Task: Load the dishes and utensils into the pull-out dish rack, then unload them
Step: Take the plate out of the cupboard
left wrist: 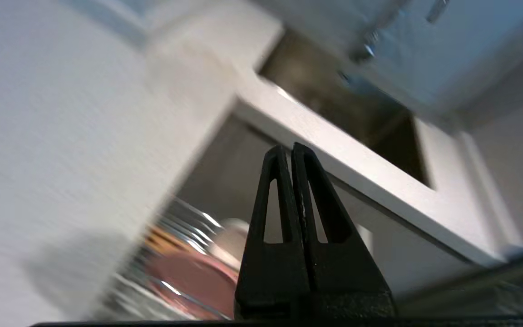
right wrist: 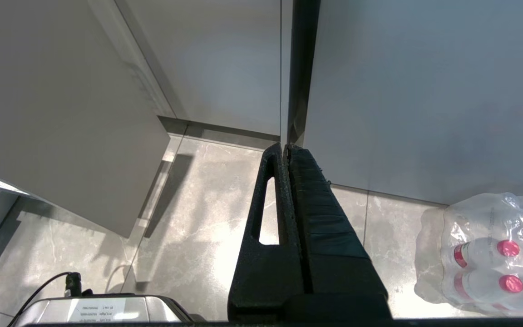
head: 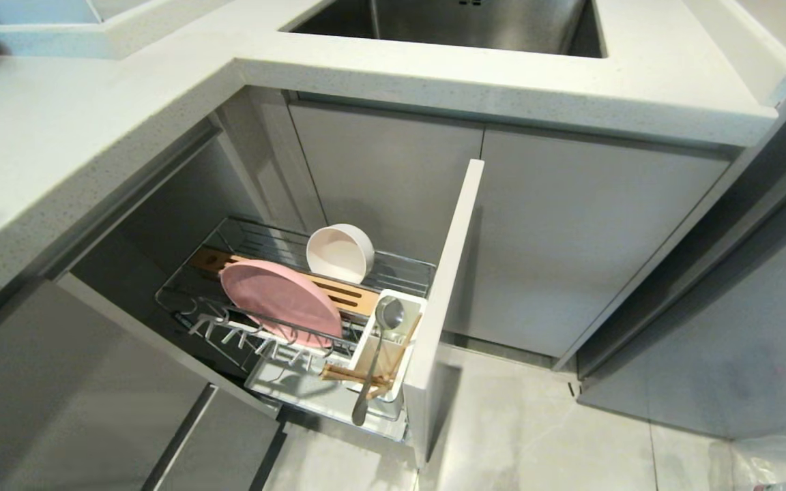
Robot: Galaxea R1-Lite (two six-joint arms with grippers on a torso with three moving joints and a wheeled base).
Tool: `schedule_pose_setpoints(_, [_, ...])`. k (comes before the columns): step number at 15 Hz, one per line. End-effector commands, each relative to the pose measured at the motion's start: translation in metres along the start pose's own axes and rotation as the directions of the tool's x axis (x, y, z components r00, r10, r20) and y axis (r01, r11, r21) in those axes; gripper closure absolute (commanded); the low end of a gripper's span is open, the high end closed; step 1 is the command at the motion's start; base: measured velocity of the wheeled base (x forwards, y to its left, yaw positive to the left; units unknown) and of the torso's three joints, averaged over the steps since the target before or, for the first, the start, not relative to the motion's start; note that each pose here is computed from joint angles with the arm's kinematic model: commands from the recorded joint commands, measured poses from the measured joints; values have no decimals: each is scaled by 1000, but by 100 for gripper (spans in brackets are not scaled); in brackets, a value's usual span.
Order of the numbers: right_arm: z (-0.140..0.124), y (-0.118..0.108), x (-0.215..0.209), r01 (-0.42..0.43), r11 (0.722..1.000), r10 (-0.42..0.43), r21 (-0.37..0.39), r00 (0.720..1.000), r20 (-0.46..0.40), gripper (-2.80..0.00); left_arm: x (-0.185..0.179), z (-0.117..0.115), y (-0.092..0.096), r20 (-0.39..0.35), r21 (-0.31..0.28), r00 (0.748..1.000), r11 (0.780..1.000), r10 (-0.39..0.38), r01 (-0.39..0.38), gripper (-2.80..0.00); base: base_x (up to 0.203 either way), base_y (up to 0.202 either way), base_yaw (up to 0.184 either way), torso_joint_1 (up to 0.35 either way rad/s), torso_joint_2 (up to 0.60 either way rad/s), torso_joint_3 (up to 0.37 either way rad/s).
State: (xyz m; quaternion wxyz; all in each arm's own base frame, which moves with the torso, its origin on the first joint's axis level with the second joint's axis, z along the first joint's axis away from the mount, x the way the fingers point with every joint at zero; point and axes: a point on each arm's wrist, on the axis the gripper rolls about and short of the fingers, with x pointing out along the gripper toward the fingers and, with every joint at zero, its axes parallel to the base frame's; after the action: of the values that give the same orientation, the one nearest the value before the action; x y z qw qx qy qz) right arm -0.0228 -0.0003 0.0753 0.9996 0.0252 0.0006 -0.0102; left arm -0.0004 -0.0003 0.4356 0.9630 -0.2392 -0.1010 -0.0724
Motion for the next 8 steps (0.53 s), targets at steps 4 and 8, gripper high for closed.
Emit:
schedule_pose_setpoints(4, [0,0,0,0,1000,0,0,1000,-1,0,58,-41,4,-408,-227,913,970,-17,-84,0,0,0,0,0,0,0])
schedule_pose_setpoints(8, [0,0,0,0,1000,0,0,1000,-1,0,99,-88,-5,-581,-209,812,955,50,-208,0,0,0,0,0,0,0])
